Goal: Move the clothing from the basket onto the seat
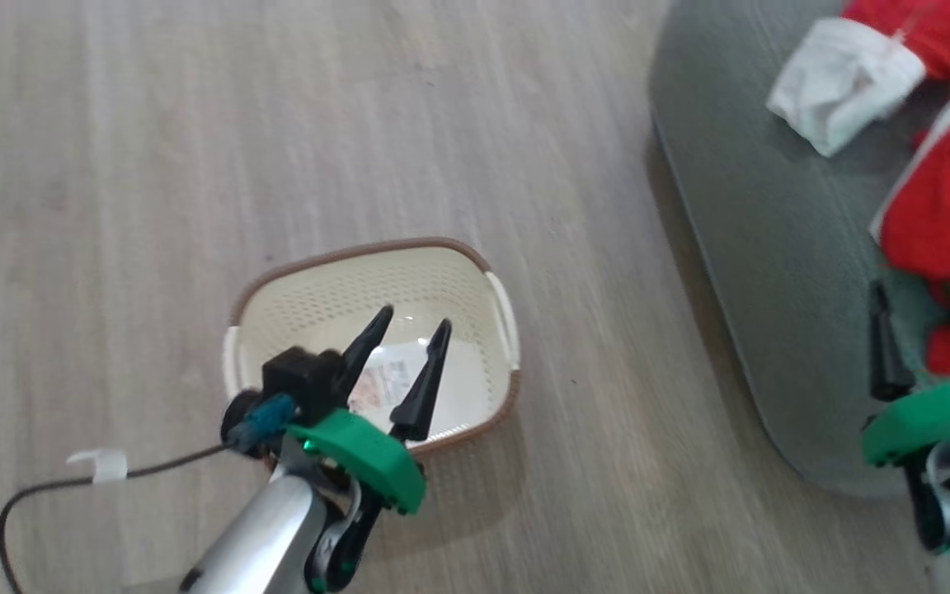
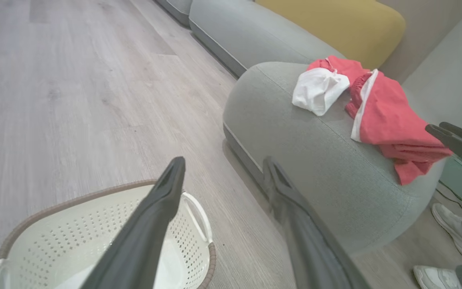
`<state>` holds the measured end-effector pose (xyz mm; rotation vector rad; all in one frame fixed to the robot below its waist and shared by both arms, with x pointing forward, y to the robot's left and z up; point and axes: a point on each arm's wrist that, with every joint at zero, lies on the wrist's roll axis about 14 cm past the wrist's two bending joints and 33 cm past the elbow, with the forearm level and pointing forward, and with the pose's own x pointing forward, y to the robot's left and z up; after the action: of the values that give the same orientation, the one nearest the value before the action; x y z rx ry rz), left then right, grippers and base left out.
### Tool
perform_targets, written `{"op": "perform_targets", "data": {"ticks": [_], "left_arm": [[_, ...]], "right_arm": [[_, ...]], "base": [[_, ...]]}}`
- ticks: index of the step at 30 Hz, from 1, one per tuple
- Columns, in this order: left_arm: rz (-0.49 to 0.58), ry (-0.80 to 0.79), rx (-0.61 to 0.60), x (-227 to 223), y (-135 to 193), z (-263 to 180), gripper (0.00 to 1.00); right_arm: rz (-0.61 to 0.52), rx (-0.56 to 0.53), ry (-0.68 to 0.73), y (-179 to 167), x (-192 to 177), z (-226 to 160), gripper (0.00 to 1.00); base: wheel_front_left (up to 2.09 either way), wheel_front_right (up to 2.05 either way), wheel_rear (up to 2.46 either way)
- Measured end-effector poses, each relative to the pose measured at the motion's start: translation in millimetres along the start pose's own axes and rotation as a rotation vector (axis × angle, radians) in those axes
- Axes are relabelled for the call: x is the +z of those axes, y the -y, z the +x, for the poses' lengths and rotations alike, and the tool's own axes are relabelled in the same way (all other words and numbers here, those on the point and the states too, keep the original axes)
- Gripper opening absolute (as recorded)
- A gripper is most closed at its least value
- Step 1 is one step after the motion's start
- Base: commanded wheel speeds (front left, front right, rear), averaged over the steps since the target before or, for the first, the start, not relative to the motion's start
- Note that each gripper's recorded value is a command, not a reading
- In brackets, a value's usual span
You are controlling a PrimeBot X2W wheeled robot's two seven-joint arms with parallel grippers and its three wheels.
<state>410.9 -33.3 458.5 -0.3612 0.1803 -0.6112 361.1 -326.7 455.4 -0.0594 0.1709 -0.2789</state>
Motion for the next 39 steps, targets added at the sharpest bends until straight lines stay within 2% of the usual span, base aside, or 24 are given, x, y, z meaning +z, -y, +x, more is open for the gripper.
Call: {"op": "perform_targets", "data": {"ticks": [9, 17, 26, 34, 35, 39], "left_arm": [[0.012, 0.047, 0.384, 12.4, -81.3, -77.3, 1.00], [0.065, 0.128, 0.636, 30.8, -124.2, -160.6, 1.00], [0.107, 0.181, 0.731, 44.6, -142.5, -202.9, 1.00], [0.123, 0.174, 0.671, 44.5, -136.6, -191.5, 1.00], [0.122, 0.168, 0.663, 42.8, -135.4, -190.0, 0.00], [0.101, 0.113, 0.680, 22.5, -136.5, -195.7, 0.00]], "right_arm": [[0.028, 0.236, 0.066, -86.2, 11.7, -6.1, 1.00], [0.013, 0.393, 0.114, -144.0, 20.7, -19.5, 1.00], [0.006, 0.485, 0.125, -179.8, 23.5, -34.2, 1.00], [0.031, 0.473, 0.109, -178.4, 17.3, -42.7, 1.00], [0.031, 0.472, 0.104, -178.0, 15.5, -43.3, 0.00], [0.023, 0.469, 0.037, -174.8, -7.1, -49.2, 0.00]], "base": [[0.00, 0.00, 0.00], [0.00, 0.00, 0.00], [0.00, 0.00, 0.00], [0.00, 0.00, 0.00], [0.00, 0.00, 0.00], [0.00, 0.00, 0.00]]}}
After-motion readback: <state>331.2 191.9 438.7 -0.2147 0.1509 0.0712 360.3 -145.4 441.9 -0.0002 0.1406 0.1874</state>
